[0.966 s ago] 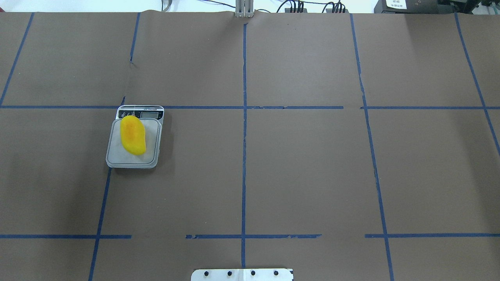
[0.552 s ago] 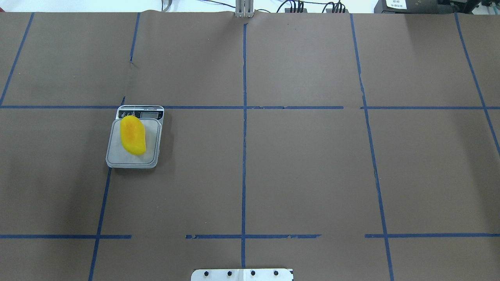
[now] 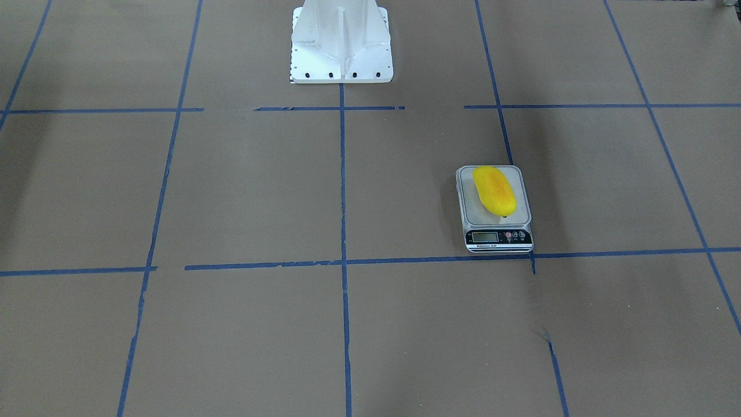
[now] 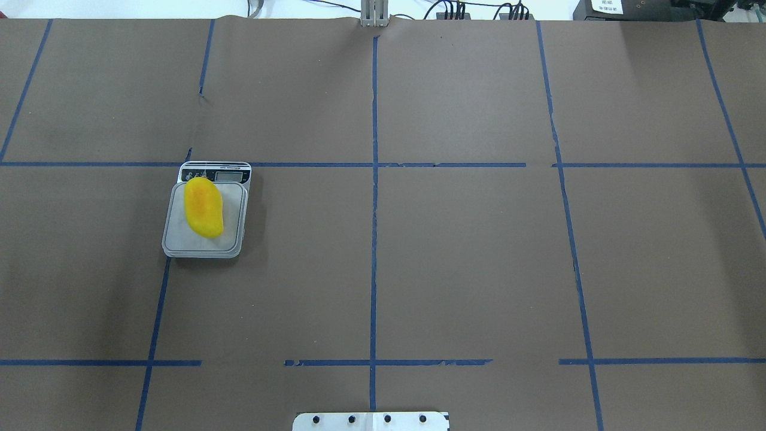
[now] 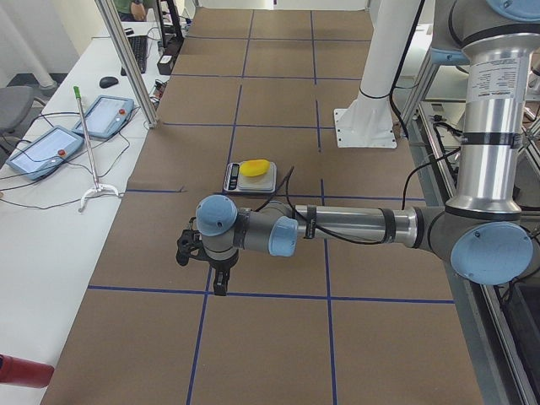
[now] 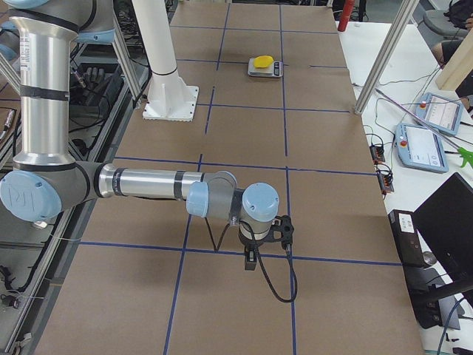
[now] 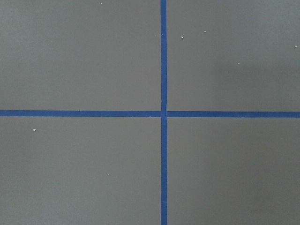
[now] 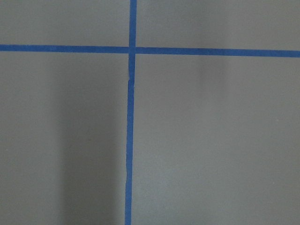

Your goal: Weigh mango

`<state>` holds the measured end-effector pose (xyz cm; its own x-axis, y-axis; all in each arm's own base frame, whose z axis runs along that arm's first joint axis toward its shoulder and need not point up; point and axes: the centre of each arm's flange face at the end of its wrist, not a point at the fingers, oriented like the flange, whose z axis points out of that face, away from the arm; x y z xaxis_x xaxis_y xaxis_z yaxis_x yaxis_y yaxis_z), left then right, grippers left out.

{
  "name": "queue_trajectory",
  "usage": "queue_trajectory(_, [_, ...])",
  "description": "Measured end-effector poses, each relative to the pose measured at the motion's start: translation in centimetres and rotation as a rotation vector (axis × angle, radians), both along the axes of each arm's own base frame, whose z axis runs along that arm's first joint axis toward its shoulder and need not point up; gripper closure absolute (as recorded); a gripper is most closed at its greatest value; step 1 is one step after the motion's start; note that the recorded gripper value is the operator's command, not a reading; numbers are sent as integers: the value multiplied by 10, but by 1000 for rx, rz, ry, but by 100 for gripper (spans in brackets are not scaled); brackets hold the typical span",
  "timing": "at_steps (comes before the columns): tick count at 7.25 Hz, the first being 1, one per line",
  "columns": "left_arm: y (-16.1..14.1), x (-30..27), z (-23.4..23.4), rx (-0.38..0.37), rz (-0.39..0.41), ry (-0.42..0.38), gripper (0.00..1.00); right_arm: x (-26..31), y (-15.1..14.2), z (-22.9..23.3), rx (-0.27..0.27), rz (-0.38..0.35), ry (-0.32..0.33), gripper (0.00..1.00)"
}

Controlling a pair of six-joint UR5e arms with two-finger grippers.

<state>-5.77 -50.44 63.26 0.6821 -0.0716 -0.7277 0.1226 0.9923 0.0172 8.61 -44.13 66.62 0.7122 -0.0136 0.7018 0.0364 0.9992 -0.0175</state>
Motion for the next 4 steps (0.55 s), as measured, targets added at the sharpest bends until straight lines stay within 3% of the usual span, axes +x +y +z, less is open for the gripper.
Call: queue_trajectory(4, [22, -29, 0, -6, -66, -2, 0, 0, 0, 0, -1, 0, 0, 0])
